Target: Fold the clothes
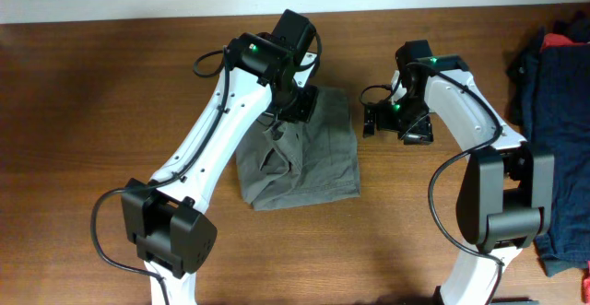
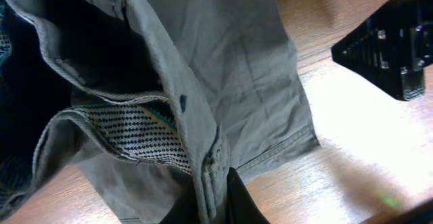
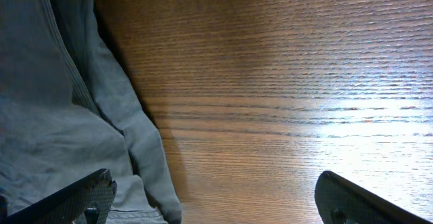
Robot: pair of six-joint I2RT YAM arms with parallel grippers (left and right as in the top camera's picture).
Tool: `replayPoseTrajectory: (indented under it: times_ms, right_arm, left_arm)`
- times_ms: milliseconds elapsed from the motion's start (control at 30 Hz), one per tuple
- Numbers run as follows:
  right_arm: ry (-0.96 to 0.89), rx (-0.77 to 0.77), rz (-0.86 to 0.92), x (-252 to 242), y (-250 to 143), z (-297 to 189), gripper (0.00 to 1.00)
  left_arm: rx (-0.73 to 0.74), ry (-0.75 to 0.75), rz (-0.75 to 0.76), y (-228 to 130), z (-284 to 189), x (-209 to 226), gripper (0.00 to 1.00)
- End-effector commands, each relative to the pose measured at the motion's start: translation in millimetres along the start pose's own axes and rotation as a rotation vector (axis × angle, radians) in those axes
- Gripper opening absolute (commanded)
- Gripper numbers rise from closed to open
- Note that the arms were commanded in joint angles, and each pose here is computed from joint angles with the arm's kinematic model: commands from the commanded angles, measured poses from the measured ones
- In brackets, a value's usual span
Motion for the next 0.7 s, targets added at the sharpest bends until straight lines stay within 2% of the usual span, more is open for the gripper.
replayPoseTrajectory:
  times_ms: [0,133,300,367,667]
  right_arm:
    - [-0.021,0.018,0.006,-3.3,-2.5,5.9,0.99]
    - [-0.021,0.018,0.006,-3.3,-2.6,5.9,0.99]
    - [-0.021,0.017,0.006,-3.3,-2.5,5.9,0.99]
    - [-0.021,0.018,0.006,-3.3,-2.5,5.9,0.99]
    - [-0.019,0.017,0.006,-3.1,-2.4,5.8,0.99]
  left_arm:
    - [0.01,-0.061,0.002,0.4,1.1,-12.0,0.08]
    - [0.004,-0.065,0.003,1.4,1.1,-12.7,0.16]
    - [0.004,-0.065,0.003,1.5,1.1,-12.7,0.44]
    - [0.004,-0.065,0.003,1.5,1.1,-12.7,0.52]
    - [-0.011,-0.069,0.0,5.0,-2.7,-11.8,0.51]
Point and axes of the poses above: each gripper's point midway between its finger pads, its own z axis out along the fingers, its own x axis along the line the jaws close on, y = z × x, the point moved 4 cm from there along -z, back along the fingers, and after that the axes turned 14 degrees about -z, right-handed, at the moved point
